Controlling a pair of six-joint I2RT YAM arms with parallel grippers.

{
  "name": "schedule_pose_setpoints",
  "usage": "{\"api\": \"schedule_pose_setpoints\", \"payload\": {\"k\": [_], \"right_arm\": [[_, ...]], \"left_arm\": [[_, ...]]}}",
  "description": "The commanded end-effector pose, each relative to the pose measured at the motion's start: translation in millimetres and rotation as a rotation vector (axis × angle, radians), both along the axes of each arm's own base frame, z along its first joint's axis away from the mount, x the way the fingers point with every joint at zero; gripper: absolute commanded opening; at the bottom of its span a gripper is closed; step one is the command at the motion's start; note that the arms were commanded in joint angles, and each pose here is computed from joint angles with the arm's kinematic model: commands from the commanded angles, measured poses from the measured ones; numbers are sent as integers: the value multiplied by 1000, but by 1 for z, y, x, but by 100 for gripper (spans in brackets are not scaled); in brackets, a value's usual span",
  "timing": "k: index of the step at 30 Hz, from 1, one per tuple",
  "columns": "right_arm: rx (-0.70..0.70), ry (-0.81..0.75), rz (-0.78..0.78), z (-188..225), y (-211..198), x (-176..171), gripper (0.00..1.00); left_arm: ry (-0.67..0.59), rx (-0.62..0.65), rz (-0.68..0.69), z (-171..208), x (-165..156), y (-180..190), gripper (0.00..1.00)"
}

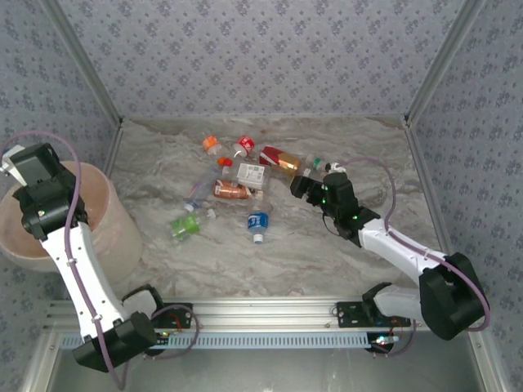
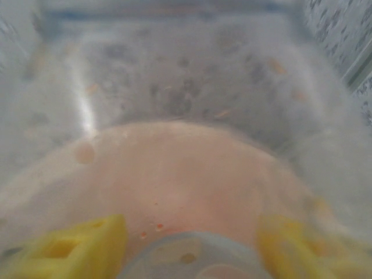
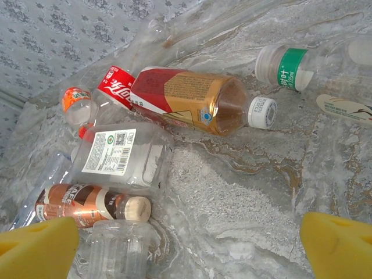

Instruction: Put the plastic bottles in the bin

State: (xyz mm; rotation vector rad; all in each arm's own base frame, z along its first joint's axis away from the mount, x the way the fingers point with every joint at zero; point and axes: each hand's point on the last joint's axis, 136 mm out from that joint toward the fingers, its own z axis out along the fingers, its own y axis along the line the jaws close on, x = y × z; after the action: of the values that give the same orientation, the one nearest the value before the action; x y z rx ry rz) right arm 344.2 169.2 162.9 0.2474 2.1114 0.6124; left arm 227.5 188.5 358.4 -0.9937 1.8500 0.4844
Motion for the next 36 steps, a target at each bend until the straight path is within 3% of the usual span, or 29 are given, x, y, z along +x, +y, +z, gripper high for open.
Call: {"api": "schedule_pose_setpoints", "payload": {"k": [1,6,24,30,36], "right_arm": [[22,-6,-6,5,1,4,100],[21,-4,-11,5,0,5,100],[5,22,-31,0,-9,7,100],[-34,73,-29,-2,-26,12,100],[-206,107,49,-5,-53,21,100]], "left_arm": [[-40,-119,-49,-15,12,-12,70],[-21,-159,-45,-19,16,-12,85],[-204,-236,-254,31,31,-53,98],[-323,-273,-412,56,41,-90,98],[-372,-289,-647,73,61,-153,98]]}}
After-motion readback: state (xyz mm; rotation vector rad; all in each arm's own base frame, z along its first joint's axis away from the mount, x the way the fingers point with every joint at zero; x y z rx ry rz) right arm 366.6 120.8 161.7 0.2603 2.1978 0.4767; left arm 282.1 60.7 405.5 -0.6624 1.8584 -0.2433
